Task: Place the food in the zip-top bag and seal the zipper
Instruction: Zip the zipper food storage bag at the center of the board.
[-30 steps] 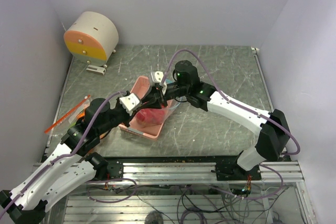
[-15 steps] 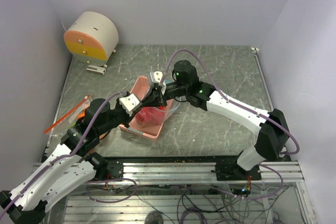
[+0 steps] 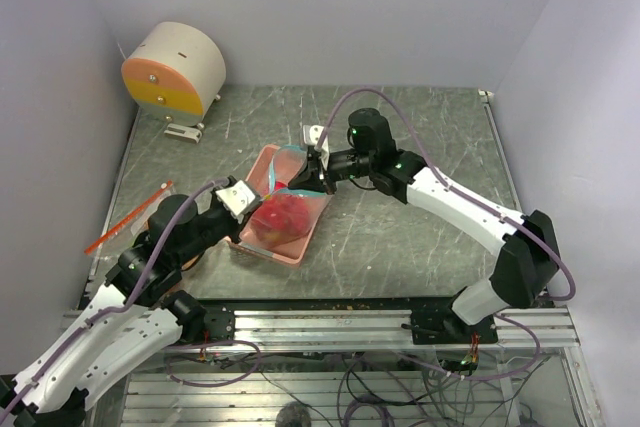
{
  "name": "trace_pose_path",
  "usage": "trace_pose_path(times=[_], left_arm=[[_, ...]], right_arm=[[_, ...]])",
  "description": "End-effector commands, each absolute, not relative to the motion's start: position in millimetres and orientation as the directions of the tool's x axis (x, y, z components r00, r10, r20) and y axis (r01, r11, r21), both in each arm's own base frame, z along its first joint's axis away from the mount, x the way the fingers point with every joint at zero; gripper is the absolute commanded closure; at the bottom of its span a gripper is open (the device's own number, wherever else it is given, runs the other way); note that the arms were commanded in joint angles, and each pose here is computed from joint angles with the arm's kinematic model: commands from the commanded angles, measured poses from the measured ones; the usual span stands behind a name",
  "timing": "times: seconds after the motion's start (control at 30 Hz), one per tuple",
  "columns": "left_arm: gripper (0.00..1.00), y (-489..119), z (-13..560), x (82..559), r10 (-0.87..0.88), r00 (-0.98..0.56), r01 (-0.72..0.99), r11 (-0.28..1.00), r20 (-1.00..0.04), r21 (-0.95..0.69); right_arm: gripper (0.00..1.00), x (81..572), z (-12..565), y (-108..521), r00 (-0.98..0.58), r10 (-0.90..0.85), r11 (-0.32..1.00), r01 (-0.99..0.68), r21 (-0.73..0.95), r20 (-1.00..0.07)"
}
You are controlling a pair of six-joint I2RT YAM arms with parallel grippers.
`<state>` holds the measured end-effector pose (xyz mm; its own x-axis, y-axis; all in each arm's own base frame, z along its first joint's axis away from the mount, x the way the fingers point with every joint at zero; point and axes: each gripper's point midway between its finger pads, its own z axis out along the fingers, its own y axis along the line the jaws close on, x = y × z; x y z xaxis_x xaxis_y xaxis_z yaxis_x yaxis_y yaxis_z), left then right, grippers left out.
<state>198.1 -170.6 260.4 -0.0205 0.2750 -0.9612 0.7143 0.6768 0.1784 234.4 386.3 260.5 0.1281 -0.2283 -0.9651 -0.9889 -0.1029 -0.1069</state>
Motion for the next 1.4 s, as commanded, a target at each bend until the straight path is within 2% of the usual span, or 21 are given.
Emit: trace_pose_path(times=[0.0,0.07,0.13,0.2,0.3,0.5,0.6,0.93,1.2,1.37], left_arm=[[0.93,-167.3,279.2,200.2,0.243,0.022,0.689,0.699,-0.97,0.191],[0.93,-167.8,278.1,200.5,0.241,0.021,0.69,0.699,-0.97,0.188],[0.93,-168.7,277.6,200.9,0.238,0.019,0.691,0.699,-0.971,0.185],[0.93,-169.9,275.8,201.4,0.238,0.013,0.693,0.698,-0.971,0.18],[0.93,-170.2,272.8,203.2,0.241,0.0,0.69,0.702,-0.971,0.174],[0.93,-173.3,273.8,203.5,0.228,-0.002,0.696,0.699,-0.974,0.162],[0.93,-173.3,275.7,204.1,0.218,-0.004,0.692,0.705,-0.976,0.155],[0.93,-172.3,277.9,203.1,0.203,-0.002,0.688,0.711,-0.979,0.146],[0.93,-171.6,278.9,202.6,0.198,0.004,0.687,0.712,-0.98,0.147],[0.93,-171.7,278.2,202.9,0.199,0.002,0.686,0.713,-0.98,0.146]], right_arm=[[1.0,236.6,259.3,370.8,0.133,-0.256,-0.062,-0.991,-0.121,-0.957],[0.97,234.4,266.7,370.7,0.14,-0.231,-0.064,-0.99,-0.128,-0.963],[0.85,230.8,276.5,371.2,0.148,-0.196,-0.071,-0.988,-0.137,-0.969],[0.81,223.9,290.1,372.0,0.166,-0.151,-0.094,-0.984,-0.153,-0.974],[0.62,214.4,312.2,372.4,0.186,-0.072,-0.116,-0.977,-0.177,-0.98],[0.59,206.4,315.5,387.4,0.17,-0.03,-0.189,-0.968,-0.162,-0.985],[0.5,200.0,308.0,403.9,0.175,-0.047,-0.2,-0.966,-0.163,-0.983],[0.53,202.9,301.7,421.7,0.172,-0.044,-0.187,-0.969,-0.161,-0.984],[0.69,207.8,293.7,425.7,0.153,-0.057,-0.176,-0.974,-0.141,-0.987],[0.71,210.6,287.7,427.2,0.147,-0.072,-0.173,-0.976,-0.133,-0.987]])
